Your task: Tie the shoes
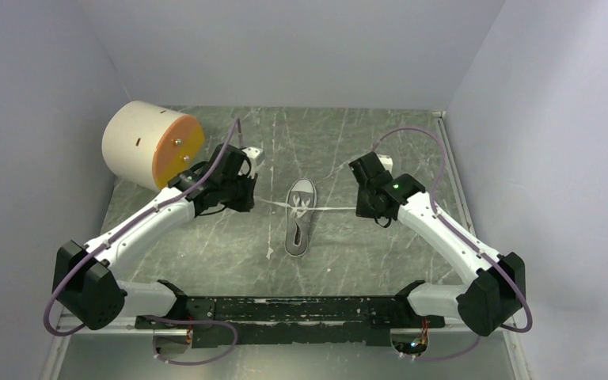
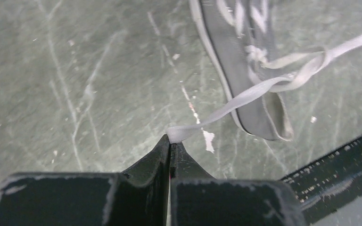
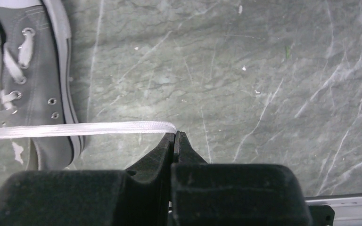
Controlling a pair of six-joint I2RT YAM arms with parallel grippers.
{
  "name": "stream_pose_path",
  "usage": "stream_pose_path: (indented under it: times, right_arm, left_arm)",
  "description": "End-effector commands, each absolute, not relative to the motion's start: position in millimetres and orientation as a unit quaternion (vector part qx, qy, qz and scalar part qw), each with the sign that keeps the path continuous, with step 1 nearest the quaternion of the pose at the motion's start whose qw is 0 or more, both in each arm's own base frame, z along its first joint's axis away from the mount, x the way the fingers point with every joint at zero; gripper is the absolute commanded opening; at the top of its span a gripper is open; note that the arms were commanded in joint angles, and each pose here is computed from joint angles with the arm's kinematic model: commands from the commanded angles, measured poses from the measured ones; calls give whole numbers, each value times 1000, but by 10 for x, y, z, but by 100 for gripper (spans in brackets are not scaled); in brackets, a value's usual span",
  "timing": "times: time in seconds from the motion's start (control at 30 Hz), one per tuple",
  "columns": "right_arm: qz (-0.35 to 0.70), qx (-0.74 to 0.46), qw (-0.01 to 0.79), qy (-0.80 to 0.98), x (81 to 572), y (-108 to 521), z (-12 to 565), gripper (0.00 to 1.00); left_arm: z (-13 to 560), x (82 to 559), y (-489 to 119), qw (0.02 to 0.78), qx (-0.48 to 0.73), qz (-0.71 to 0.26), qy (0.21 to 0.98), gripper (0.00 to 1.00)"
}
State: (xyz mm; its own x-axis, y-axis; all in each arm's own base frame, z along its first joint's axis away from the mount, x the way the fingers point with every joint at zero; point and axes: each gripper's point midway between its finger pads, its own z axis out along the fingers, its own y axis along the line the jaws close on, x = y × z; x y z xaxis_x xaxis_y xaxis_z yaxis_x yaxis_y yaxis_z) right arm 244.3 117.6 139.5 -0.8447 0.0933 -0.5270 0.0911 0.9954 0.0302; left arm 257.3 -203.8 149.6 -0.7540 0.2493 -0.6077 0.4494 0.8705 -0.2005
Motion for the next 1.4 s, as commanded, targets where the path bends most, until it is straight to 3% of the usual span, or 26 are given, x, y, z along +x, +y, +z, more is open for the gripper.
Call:
stream_pose_path:
  times: [0.0, 0.23, 0.5, 0.63, 0.97, 1.37]
  right_arm:
    - [-14, 70, 270, 960, 2505, 1057, 1228, 0]
    - [19, 105, 256, 961, 2653, 915, 961, 0]
    - [-9, 162, 218, 962, 2596, 589, 613, 0]
    - [5, 213, 212, 954, 2649, 507, 526, 0]
    - [3, 280, 170, 945, 2454, 428, 117, 0]
    - [-49, 293, 242, 924, 2533, 79, 354, 0]
  left_arm:
    - [1325, 2647, -1644, 302, 109, -70, 944, 5]
    - [952, 2614, -1377, 256, 56, 8, 965, 5]
    - [620, 2590, -1264, 217, 17, 12, 976, 5]
    - [411, 2522, -1115, 161, -28, 5, 986, 5]
    - [246, 2404, -1024, 138, 3, 17, 990, 5]
    - [158, 2357, -1039, 124, 17, 12, 992, 5]
